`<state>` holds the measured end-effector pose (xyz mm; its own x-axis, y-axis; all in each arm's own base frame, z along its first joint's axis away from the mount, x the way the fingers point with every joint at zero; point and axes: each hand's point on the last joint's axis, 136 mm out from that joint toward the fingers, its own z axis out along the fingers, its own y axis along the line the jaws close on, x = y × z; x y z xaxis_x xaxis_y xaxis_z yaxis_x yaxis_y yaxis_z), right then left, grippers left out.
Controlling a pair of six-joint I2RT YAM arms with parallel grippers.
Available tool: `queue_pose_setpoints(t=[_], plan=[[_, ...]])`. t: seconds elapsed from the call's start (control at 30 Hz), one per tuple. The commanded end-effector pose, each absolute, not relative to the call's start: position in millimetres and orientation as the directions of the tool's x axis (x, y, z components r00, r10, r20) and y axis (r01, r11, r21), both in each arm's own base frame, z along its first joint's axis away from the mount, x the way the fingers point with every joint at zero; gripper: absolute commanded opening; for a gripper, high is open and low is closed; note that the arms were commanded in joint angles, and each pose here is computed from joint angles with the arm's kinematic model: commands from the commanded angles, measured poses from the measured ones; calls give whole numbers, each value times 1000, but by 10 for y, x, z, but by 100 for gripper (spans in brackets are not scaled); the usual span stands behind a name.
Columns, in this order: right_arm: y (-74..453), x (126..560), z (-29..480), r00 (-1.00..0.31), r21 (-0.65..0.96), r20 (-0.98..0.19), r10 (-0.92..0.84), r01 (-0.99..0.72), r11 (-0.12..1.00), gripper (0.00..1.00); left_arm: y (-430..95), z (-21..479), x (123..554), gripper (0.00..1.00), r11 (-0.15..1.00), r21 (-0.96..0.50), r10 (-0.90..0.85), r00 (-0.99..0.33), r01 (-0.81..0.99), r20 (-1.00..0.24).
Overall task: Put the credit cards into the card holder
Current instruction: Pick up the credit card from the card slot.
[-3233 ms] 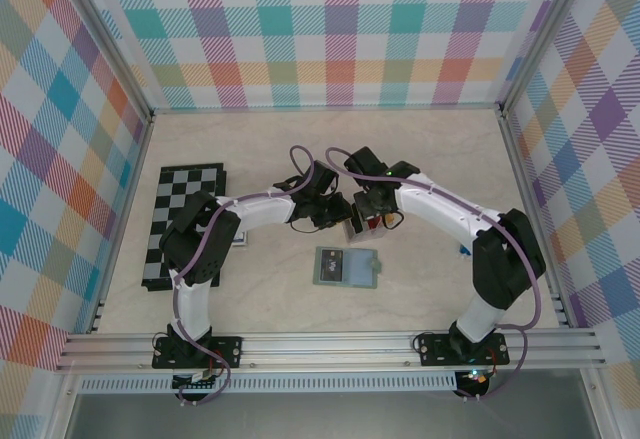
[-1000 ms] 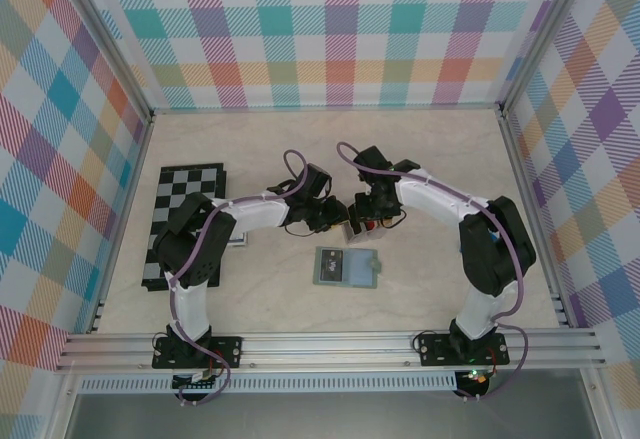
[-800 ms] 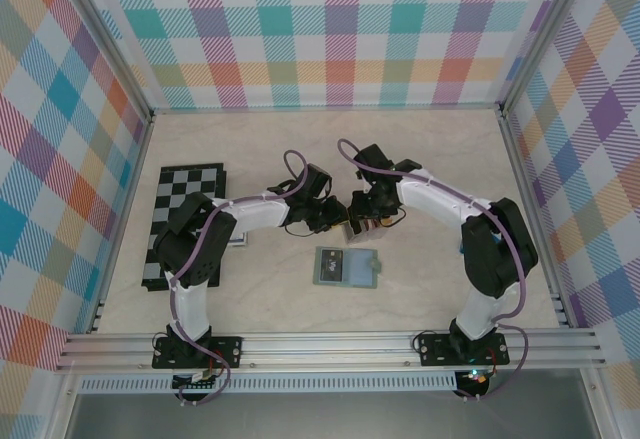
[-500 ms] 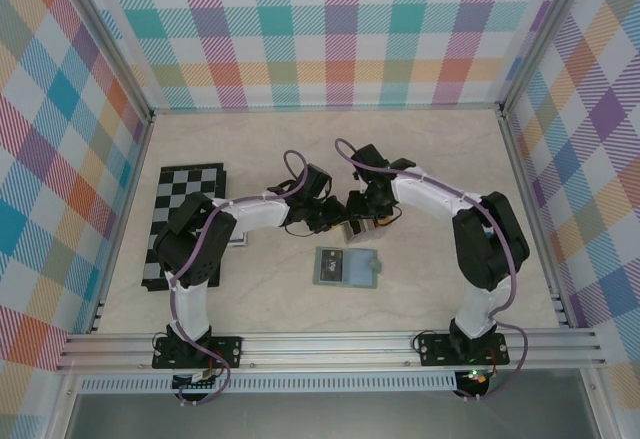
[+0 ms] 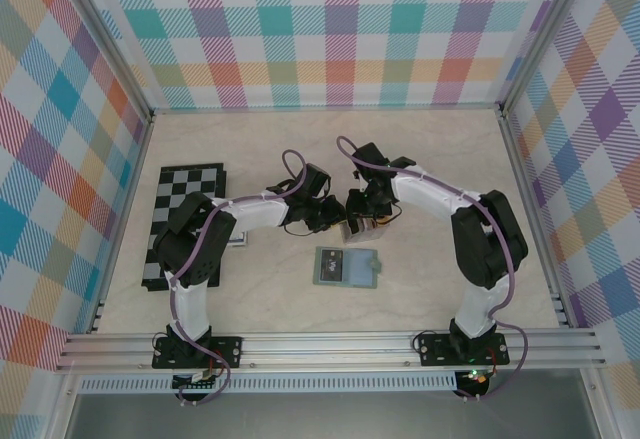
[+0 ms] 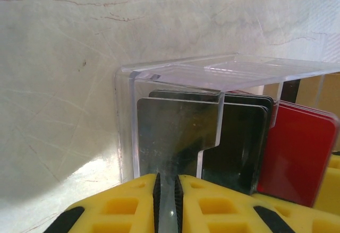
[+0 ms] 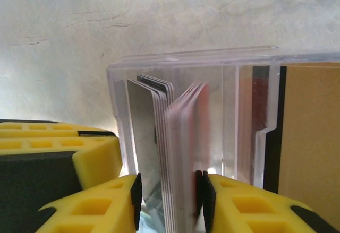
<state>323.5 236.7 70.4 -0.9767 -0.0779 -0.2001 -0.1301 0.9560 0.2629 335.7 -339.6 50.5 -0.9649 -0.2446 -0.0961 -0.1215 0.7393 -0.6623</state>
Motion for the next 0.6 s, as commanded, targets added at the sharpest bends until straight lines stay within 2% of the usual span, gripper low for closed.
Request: queue_pose_setpoints(t=[0.0, 0.27, 0.57], plan=[[2582, 3207, 1024, -971, 376, -230, -70, -155, 914, 36, -3415, 498, 3368, 17, 729, -674, -244, -965, -119, -94], [2574, 3184, 1047, -972, 382, -226, -66, -151, 912, 35, -3411, 491, 3365, 17, 730, -673, -245, -965, -121, -92], [2439, 3211, 887, -977, 297, -206, -59, -120, 947, 35, -3421, 497, 3370, 17, 730, -673, -243, -966, -120, -91]])
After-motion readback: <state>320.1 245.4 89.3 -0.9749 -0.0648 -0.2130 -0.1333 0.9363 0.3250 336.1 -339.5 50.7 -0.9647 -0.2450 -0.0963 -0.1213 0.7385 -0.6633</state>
